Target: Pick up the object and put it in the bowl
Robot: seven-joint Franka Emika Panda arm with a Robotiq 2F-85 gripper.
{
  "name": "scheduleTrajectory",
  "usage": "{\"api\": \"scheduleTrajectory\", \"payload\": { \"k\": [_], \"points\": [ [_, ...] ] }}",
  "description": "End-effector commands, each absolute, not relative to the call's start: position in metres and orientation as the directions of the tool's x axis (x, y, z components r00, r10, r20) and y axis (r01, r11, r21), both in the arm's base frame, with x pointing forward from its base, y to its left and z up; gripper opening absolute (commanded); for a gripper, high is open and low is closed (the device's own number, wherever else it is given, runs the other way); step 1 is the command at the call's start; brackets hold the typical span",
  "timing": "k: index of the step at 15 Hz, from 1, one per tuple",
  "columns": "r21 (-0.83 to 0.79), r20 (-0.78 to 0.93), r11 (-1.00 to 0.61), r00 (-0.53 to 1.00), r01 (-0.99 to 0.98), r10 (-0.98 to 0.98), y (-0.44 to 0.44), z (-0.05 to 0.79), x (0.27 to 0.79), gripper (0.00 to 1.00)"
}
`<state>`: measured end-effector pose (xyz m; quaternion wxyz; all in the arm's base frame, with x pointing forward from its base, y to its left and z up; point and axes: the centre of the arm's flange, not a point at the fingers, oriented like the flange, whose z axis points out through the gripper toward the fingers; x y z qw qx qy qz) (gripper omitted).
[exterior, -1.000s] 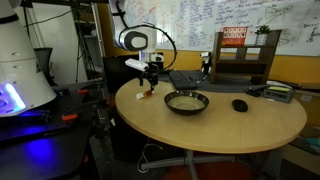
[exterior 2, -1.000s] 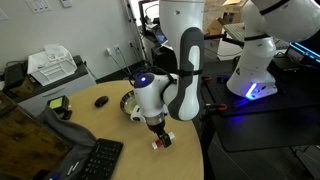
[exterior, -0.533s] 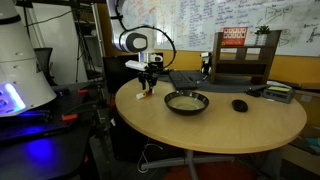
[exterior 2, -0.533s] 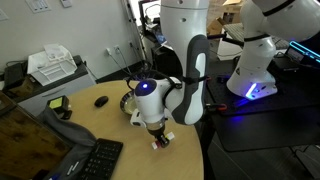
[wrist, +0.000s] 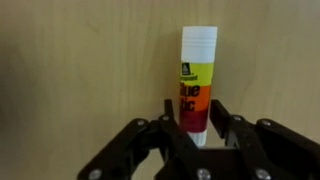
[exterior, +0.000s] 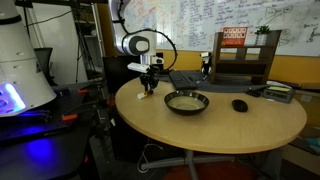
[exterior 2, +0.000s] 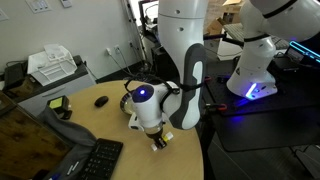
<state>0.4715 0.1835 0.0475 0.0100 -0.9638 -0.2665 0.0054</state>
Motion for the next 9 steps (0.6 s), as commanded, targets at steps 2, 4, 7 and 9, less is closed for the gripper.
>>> {"api": "scheduleTrajectory", "payload": {
  "k": [2,4,7,9],
  "points": [
    [-0.001,-0.045,-0.857,0.856,0.515,0.515,0.191,0.029,0.477,0.63],
    [0.006,-0.039,-0.86,0.859,0.511,0.51,0.192,0.028,0.477,0.36],
    [0.043,-0.007,-0.867,0.868,0.496,0.496,0.188,0.051,0.479,0.21],
    [0.064,0.024,-0.873,0.874,0.484,0.486,0.179,0.067,0.483,0.08]
  ]
}}
